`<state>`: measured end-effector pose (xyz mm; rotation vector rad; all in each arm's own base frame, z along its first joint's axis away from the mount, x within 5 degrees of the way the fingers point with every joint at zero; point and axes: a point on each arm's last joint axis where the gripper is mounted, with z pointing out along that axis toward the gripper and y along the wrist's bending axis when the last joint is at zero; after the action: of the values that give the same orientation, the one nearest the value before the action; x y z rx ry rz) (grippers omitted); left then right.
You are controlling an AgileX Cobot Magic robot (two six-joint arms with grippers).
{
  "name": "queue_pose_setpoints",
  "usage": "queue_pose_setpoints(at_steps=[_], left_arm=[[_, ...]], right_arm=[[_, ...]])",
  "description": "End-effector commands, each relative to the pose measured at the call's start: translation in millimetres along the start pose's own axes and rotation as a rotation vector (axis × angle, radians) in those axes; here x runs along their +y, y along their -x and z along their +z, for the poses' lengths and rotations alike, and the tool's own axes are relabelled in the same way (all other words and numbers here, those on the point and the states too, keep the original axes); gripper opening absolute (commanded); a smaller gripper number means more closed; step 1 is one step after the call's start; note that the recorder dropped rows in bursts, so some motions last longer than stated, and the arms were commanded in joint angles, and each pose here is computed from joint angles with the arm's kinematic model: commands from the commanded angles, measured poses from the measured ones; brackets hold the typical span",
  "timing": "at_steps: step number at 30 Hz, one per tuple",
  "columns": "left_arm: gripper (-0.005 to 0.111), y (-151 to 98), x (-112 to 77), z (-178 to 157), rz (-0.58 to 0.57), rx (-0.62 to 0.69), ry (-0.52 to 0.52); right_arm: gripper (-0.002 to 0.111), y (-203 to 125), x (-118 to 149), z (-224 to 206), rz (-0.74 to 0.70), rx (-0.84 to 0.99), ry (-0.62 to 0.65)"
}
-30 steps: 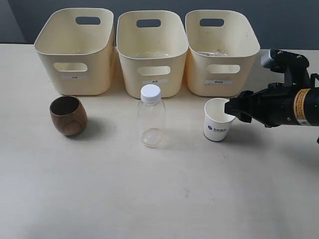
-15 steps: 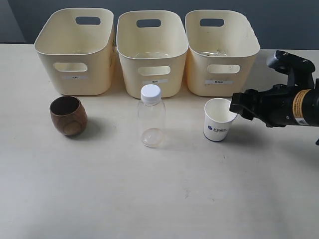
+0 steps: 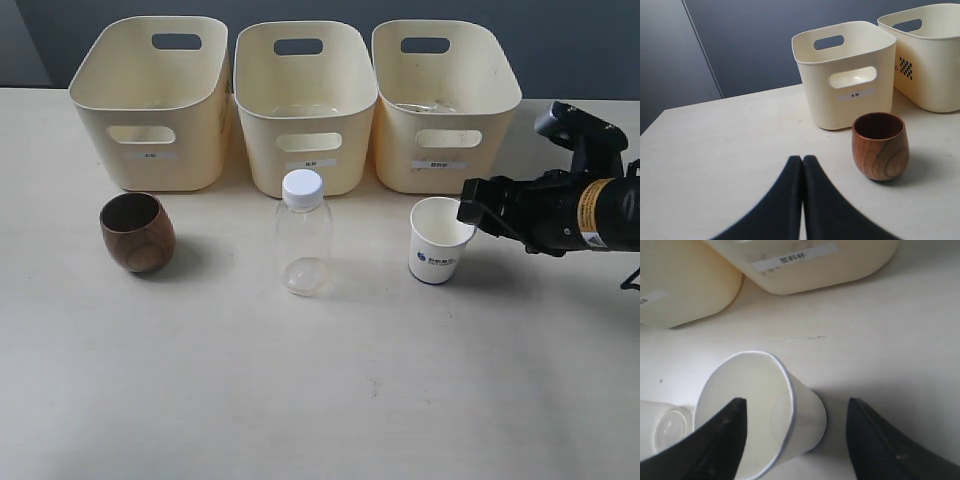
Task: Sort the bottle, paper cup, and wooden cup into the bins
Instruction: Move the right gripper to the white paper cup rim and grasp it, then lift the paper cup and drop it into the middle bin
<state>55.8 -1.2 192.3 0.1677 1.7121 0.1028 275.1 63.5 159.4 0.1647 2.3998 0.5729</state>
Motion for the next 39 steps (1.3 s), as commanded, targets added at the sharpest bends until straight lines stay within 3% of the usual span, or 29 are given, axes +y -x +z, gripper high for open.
queue_pose_setpoints(at_steps=[1, 11, 13, 17, 22, 29, 39], left_arm=[[0.000, -0.1, -0.2, -0.3, -0.004, -0.005, -0.003], [0.000, -0.1, -0.2, -0.3, -0.004, -0.005, -0.003], [0.000, -0.1, -0.2, -0.3, -0.004, -0.005, -0.003], [0.000, -0.1, -0.2, -0.3, -0.004, -0.005, -0.003], [0.000, -0.1, -0.2, -0.3, -0.004, -0.005, -0.003], [0.000, -0.1, -0.2, -0.3, -0.004, -0.005, -0.003], [0.000, -0.1, -0.2, -0.3, -0.004, -0.005, -0.003]], right_arm=[[0.057, 1.6, 2.4, 10.5, 0.016, 0.016, 0.045], [0.054, -1.6, -3.1, 27.4, 0.035, 0.056, 0.038], [0.040, -1.6, -3.1, 27.4, 0.035, 0.056, 0.038], [-0.001, -2.0, -3.0, 27.4, 0.022, 0.060, 0.039], [-0.001, -2.4, 4.9, 26.3, -0.012, 0.065, 0.126], [-0.001, 16.7, 47.0, 4.7, -0.012, -0.022, 0.524], [-0.001, 61.9, 70.1, -17.1, -0.056, -0.187, 0.582]])
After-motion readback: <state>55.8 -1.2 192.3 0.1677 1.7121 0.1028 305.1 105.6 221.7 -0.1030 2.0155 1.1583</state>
